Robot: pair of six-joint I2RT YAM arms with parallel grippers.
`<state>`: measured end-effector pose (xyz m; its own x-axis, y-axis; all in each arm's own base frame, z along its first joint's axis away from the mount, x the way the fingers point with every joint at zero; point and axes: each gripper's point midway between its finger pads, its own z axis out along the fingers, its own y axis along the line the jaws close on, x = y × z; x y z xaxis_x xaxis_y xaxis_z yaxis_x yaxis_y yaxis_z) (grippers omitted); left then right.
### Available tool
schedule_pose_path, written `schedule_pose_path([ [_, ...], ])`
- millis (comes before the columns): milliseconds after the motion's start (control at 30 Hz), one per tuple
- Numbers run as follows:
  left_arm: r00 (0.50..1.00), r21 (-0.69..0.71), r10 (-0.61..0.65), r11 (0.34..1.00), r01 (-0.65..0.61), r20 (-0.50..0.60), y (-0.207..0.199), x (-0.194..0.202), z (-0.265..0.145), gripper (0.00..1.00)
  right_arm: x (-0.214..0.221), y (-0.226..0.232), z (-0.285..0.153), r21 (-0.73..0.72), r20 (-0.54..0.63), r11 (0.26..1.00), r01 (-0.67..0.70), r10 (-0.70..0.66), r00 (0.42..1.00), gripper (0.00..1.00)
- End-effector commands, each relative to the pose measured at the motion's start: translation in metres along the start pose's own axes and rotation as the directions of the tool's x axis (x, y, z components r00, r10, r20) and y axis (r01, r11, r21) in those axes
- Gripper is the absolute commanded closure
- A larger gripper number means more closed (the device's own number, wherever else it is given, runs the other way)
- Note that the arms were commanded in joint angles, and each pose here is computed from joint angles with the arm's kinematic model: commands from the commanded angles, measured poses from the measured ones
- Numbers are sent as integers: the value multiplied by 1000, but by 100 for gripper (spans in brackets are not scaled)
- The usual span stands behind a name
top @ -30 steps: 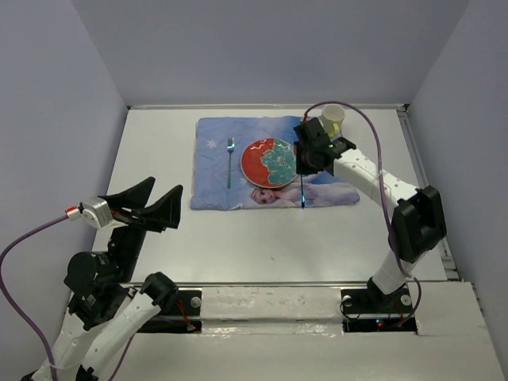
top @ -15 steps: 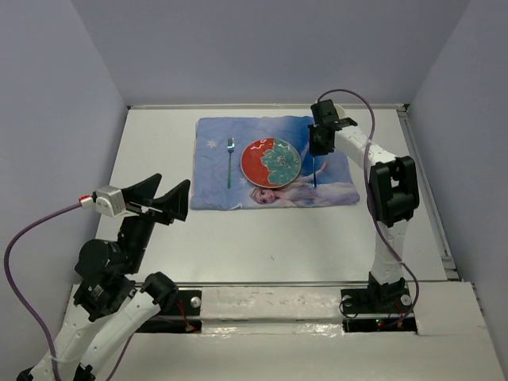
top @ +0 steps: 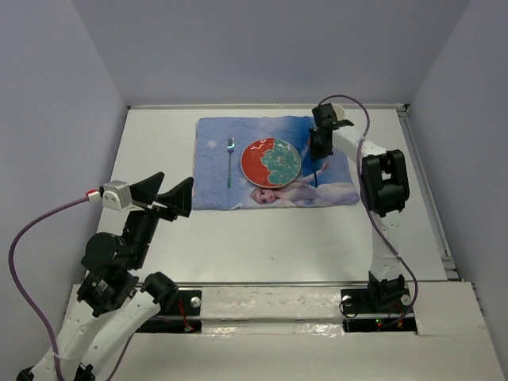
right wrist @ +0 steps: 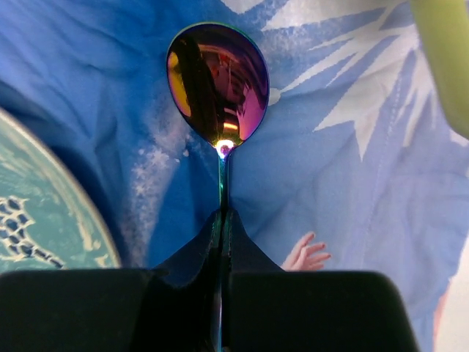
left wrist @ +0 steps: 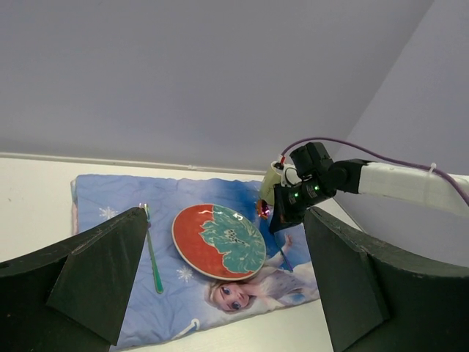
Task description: Set the dinner table for one person
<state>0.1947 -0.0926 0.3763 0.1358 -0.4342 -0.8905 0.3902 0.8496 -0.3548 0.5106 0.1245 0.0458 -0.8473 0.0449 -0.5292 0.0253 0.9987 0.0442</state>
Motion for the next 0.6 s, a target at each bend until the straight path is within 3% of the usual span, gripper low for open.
schedule_pose_path([
  [0, 1000, -12, 15, 1000, -14, 19, 1, -3, 6, 1, -27, 5, 0, -22, 83, 1000, -22, 23, 996, 99],
  [100, 1000, -14, 18, 1000, -18, 15, 2, -2, 7, 1, -29, 7, 2, -29, 94, 999, -29, 31, 995, 77],
  [333, 1000, -30, 26, 999, -26, 10, 5, -1, 9, 1, -40, 6, -27, -40, 149, 998, -58, 64, 987, 55],
  [367, 1000, -29, 28, 999, -28, 5, 5, 1, 10, 1, -38, 7, -31, -52, 154, 996, -68, 75, 985, 48],
  [467, 999, -39, 34, 999, -34, -2, 7, 3, 12, 1, -54, 16, -71, -130, 228, 989, -69, 97, 969, 44],
  [533, 999, -44, 33, 998, -33, -5, 8, 4, 13, 1, -42, 23, -84, -164, 227, 985, -54, 91, 970, 42],
  [567, 999, -50, 32, 998, -32, -3, 9, 4, 13, 1, -51, 33, -113, -198, 287, 979, -39, 96, 953, 42],
])
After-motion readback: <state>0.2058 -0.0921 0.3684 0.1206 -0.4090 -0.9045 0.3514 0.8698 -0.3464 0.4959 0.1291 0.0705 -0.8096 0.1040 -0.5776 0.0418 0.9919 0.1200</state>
